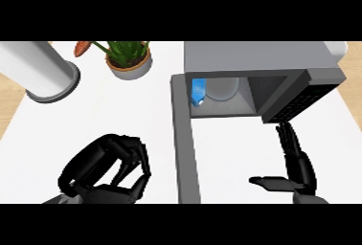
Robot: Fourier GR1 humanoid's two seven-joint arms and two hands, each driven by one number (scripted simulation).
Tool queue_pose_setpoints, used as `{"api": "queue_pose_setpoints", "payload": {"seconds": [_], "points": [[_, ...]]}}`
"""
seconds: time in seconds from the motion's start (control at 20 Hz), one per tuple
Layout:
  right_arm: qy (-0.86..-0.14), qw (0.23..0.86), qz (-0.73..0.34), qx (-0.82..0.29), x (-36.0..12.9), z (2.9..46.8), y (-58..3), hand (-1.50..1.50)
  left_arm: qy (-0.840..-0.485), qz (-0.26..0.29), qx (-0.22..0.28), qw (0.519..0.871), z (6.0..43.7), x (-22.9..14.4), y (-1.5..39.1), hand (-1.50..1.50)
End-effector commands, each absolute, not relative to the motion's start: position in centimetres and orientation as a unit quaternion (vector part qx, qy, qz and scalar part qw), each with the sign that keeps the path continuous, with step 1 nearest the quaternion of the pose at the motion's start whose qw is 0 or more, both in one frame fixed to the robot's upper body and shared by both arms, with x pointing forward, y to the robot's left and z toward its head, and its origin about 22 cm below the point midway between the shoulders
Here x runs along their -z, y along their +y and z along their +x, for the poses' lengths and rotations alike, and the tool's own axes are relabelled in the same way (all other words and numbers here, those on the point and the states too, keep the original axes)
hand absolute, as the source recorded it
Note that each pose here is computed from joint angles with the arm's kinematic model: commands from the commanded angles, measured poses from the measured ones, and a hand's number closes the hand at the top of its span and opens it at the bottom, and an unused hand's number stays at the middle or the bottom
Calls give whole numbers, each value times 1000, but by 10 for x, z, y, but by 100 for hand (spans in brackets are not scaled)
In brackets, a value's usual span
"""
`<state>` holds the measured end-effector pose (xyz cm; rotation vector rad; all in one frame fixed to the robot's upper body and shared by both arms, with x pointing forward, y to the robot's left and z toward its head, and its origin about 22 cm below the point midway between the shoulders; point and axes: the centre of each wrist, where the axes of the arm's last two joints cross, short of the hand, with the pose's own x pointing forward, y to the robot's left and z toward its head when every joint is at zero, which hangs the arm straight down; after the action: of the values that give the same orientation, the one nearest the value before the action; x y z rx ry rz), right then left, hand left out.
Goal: Pick up the milk, place it into the microwave and close the microwave
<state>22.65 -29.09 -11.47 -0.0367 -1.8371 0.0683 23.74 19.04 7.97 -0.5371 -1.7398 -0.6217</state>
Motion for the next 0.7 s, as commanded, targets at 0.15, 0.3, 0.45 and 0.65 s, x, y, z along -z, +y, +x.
{"api": "queue_pose_setpoints", "payload": {"seconds": [0.15, 0.3, 0.45, 0.65], "points": [[-806, 591, -18, -34, 89, 175, -320, -150, -696, -226, 357, 580, 247, -26, 136, 150], [-814, 577, -21, -67, 81, 166, -329, -150, -690, -207, 371, 587, 261, -12, 101, 150], [-820, 566, -10, -81, 51, 159, -337, -150, -695, -200, 380, 577, 245, 18, 86, 150], [-837, 543, 28, -66, 36, 154, -337, -150, -732, -158, 352, 562, 259, 44, 74, 150]]}}
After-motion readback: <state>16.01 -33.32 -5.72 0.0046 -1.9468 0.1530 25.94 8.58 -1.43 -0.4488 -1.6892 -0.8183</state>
